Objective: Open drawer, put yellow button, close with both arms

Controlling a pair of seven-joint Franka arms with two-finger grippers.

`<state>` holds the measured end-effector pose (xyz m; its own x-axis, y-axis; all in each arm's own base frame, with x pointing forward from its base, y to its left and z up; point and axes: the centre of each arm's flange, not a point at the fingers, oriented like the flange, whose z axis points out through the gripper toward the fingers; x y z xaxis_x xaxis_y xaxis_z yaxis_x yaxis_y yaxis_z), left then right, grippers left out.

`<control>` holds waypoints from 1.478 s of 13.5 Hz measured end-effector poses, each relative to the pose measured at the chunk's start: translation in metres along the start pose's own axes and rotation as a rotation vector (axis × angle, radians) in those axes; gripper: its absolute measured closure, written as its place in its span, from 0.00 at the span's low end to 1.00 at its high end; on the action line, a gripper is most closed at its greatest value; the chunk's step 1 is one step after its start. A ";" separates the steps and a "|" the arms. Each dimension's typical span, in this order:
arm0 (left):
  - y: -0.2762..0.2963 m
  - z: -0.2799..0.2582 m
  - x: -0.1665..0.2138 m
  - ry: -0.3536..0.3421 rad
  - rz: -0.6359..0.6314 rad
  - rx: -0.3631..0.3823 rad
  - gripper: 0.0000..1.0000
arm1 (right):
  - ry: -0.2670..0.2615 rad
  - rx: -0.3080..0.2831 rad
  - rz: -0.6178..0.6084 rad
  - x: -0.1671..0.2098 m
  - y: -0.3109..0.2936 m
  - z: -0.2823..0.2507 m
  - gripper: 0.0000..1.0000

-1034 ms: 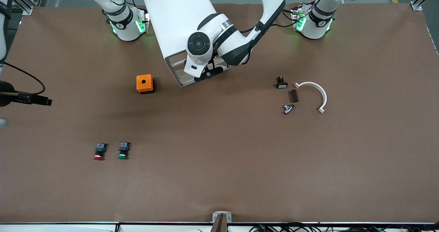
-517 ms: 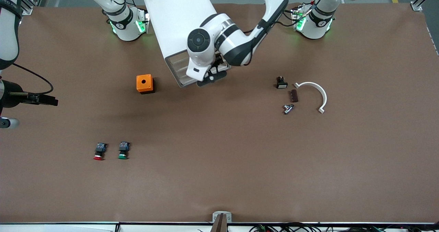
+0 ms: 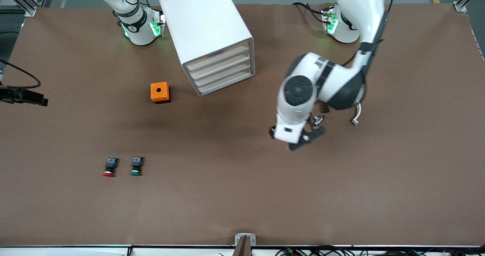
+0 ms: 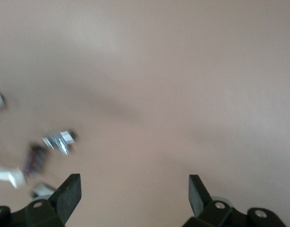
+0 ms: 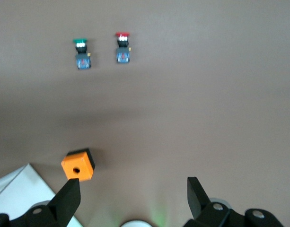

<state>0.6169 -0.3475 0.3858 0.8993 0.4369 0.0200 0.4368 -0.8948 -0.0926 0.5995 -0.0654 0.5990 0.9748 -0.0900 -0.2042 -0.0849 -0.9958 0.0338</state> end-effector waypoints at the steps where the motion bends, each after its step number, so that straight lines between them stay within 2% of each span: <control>1: -0.027 -0.013 0.031 0.009 0.018 -0.010 0.00 | 0.000 0.001 -0.005 -0.007 -0.003 -0.008 0.00; 4: -0.113 -0.053 0.106 0.023 0.080 -0.029 0.00 | 0.008 0.004 -0.013 -0.026 -0.007 -0.025 0.00; 6: -0.156 -0.083 0.121 0.010 0.107 -0.020 0.00 | 0.001 0.007 -0.013 -0.035 -0.006 -0.025 0.00; 12: -0.241 -0.187 0.103 0.031 0.273 -0.032 0.00 | -0.002 0.009 -0.029 -0.045 -0.010 -0.013 0.00; 16: -0.293 -0.209 0.075 0.027 0.315 -0.048 0.00 | 0.022 0.009 -0.050 -0.056 -0.018 -0.019 0.00; 20: -0.320 -0.209 0.051 0.009 0.346 -0.060 0.00 | 0.078 0.008 -0.069 -0.065 -0.027 -0.033 0.00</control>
<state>0.5277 -0.0585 0.6245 0.9943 0.1060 0.0067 0.1062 -0.9937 -0.0372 0.5453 -0.0322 0.6433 0.9915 -0.0200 -0.1287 -0.0182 -0.9997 0.0149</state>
